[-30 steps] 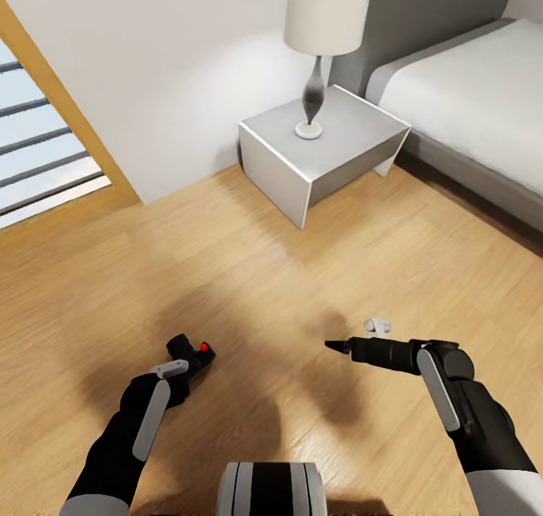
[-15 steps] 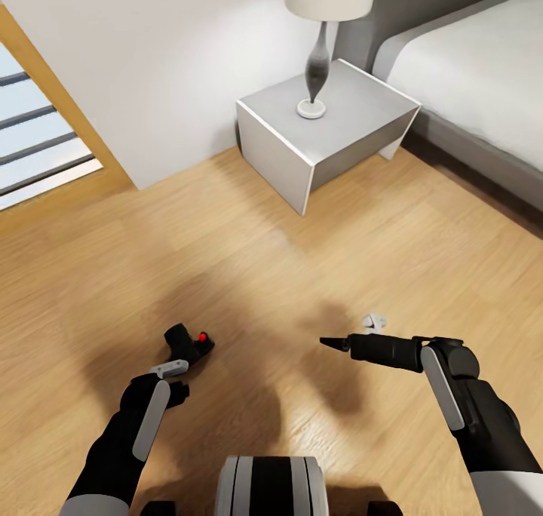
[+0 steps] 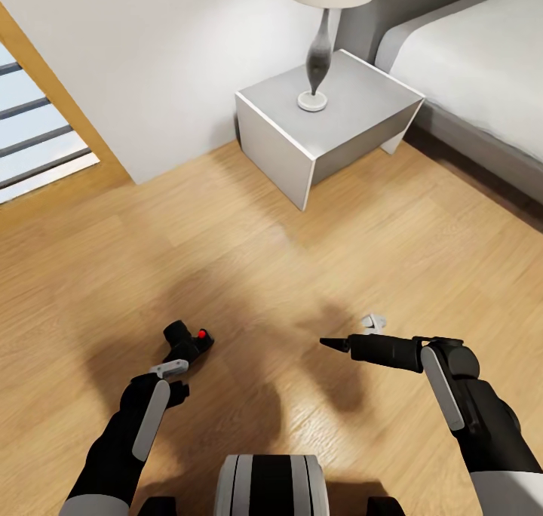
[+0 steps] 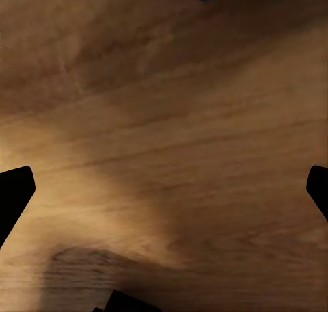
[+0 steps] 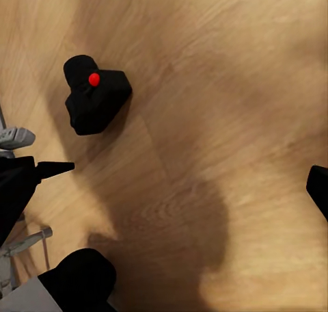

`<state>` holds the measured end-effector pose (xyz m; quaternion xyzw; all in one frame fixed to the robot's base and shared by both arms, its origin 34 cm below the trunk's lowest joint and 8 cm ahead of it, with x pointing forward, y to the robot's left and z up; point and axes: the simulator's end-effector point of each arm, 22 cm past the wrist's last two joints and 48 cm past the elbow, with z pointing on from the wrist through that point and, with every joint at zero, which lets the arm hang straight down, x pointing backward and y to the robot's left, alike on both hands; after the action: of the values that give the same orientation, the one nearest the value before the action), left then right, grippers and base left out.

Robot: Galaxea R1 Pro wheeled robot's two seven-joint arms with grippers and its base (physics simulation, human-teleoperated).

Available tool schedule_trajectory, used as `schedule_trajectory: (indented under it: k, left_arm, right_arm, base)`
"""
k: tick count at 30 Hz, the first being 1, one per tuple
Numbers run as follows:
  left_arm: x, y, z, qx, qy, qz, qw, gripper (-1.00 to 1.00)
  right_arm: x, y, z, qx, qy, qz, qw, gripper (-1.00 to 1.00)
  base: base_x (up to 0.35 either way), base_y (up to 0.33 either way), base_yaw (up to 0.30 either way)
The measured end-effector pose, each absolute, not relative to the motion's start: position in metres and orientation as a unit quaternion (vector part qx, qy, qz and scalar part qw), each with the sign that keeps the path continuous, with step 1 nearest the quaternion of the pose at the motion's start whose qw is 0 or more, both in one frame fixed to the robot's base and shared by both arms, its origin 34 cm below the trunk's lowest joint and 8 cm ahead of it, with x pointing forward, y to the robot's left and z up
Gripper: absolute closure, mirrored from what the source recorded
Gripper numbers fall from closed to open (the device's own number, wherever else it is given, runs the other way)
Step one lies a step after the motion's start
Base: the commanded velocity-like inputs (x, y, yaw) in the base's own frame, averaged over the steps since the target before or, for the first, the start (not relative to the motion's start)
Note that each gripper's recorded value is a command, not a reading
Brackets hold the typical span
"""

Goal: Attach the digital camera to the camera tripod in the bedroom.

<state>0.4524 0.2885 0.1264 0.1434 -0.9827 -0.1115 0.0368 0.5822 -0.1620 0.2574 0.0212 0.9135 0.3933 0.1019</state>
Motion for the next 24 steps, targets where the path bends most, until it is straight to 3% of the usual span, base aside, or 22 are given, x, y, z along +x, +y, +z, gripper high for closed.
schedule_trajectory:
  k: [14,24]
  left_arm:
    - [0.4554,0.2884,0.1280,0.144,-0.983,-0.111,0.033,-1.00]
    - [0.4558,0.2884,0.1283,0.144,-0.983,-0.111,0.032,-1.00]
  right_arm:
    - [0.5823,-0.1624,0.2572,0.021,0.914,0.392,0.102,-1.00]
    - [0.5825,-0.1619,0.2575,0.021,0.914,0.393,0.102,-1.00]
  base:
    - [0.000,0.006,0.000]
    - [0.008,0.224,0.000]
